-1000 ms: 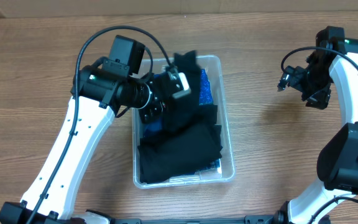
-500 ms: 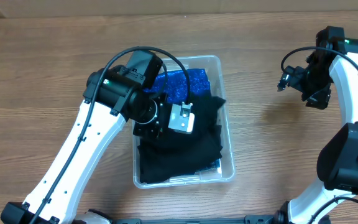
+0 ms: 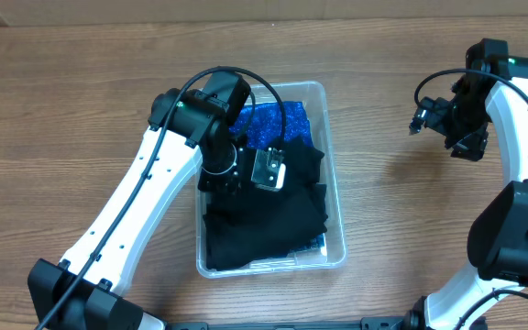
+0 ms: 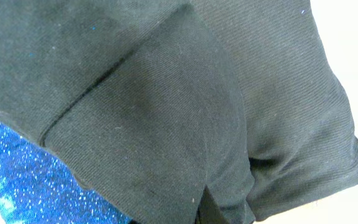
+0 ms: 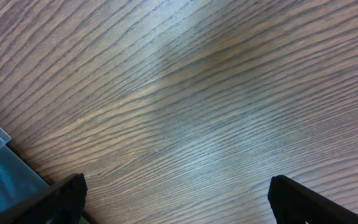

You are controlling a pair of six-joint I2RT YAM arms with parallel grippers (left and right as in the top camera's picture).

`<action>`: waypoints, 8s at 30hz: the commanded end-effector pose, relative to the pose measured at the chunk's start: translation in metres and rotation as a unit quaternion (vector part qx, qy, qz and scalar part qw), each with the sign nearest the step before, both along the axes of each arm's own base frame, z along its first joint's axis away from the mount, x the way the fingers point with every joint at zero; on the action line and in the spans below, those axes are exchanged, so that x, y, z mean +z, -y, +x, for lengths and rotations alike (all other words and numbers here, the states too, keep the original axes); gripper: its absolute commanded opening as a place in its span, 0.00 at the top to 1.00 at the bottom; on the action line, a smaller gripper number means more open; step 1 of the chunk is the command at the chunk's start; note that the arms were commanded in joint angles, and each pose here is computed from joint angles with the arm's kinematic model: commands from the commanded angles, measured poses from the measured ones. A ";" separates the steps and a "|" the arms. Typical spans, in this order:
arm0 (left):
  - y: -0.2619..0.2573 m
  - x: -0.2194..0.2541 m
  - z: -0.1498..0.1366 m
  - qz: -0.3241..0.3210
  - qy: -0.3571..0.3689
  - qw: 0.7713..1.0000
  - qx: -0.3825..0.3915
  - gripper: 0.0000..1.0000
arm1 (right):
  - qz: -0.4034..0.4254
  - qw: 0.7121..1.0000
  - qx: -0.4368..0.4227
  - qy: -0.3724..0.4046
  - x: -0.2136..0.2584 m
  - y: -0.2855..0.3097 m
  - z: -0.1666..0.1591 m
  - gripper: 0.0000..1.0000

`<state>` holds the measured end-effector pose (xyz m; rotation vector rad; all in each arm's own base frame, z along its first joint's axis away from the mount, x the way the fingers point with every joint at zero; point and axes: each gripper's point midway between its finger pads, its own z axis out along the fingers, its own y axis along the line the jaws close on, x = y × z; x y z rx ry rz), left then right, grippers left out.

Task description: Pack container

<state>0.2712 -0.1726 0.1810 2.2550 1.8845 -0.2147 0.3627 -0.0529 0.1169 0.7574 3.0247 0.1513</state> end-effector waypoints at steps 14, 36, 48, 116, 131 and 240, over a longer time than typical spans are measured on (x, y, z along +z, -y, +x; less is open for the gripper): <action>-0.018 -0.039 0.058 0.027 0.019 0.992 0.123 0.00 | -0.003 1.000 0.000 0.025 0.017 0.000 0.004 0.02; 0.062 0.085 0.063 -0.264 -0.111 0.868 0.406 0.66 | -0.003 1.000 0.000 0.028 0.017 0.000 0.005 0.03; 0.103 -0.041 0.040 -0.085 -0.232 0.861 0.445 0.96 | -0.003 1.000 0.000 0.028 0.017 0.000 0.005 0.03; -0.176 0.070 -0.059 -0.300 0.142 0.599 0.729 0.00 | -0.069 0.905 0.080 0.413 0.144 -0.058 -0.134 0.00; -0.165 0.013 -0.100 -0.242 0.051 0.596 0.764 0.00 | -0.058 0.926 0.087 0.363 0.121 -0.061 -0.167 0.00; -0.170 -0.022 -0.025 -0.513 0.308 0.506 0.621 0.00 | -0.101 0.704 0.141 0.689 0.054 -0.082 -0.118 0.00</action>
